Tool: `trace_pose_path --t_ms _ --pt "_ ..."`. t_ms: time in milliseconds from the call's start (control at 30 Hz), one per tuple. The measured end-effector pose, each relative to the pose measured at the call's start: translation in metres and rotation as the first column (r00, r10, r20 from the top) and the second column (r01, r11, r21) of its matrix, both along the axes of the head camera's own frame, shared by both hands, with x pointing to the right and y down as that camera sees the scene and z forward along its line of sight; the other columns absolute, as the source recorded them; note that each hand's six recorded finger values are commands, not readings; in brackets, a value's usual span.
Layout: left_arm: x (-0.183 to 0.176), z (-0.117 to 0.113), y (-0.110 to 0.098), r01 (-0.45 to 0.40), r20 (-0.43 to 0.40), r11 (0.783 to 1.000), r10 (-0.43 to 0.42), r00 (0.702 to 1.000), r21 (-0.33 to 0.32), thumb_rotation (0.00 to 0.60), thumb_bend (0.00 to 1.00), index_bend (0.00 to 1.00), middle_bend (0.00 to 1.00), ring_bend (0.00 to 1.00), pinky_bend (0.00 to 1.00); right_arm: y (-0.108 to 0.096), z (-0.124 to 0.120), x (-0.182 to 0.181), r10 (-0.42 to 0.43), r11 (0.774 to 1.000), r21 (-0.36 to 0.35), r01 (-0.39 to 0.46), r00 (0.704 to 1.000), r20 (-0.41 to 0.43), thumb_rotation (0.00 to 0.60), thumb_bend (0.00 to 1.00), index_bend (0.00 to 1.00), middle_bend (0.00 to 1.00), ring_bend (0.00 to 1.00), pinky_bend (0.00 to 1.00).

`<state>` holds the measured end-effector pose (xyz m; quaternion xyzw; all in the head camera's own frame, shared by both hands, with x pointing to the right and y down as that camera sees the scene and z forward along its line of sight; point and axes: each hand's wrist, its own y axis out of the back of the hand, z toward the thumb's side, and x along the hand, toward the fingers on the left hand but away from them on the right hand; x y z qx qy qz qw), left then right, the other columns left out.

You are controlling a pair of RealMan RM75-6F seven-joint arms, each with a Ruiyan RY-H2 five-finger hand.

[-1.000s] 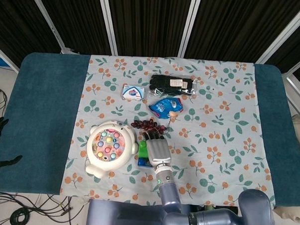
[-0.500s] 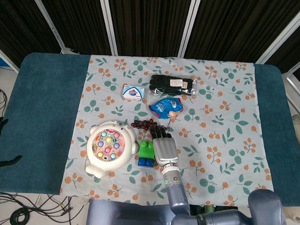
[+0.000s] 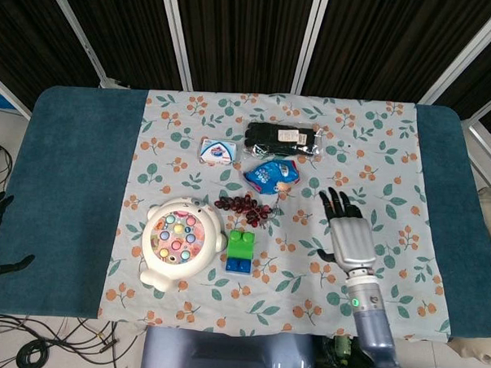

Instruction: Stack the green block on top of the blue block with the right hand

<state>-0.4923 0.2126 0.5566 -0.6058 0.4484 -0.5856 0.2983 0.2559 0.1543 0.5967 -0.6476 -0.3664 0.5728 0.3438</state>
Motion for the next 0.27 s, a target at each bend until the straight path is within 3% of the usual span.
trace_pose_path --t_ms 267 --pt "-0.001 0.000 0.001 -0.039 0.078 0.999 0.038 0.996 0.014 0.600 0.00 0.00 0.00 0.00 0.00 0.036 -0.017 0.094 0.023 0.999 0.047 -0.016 0.991 -0.131 0.600 0.06 0.00 0.00 0.00 0.19"
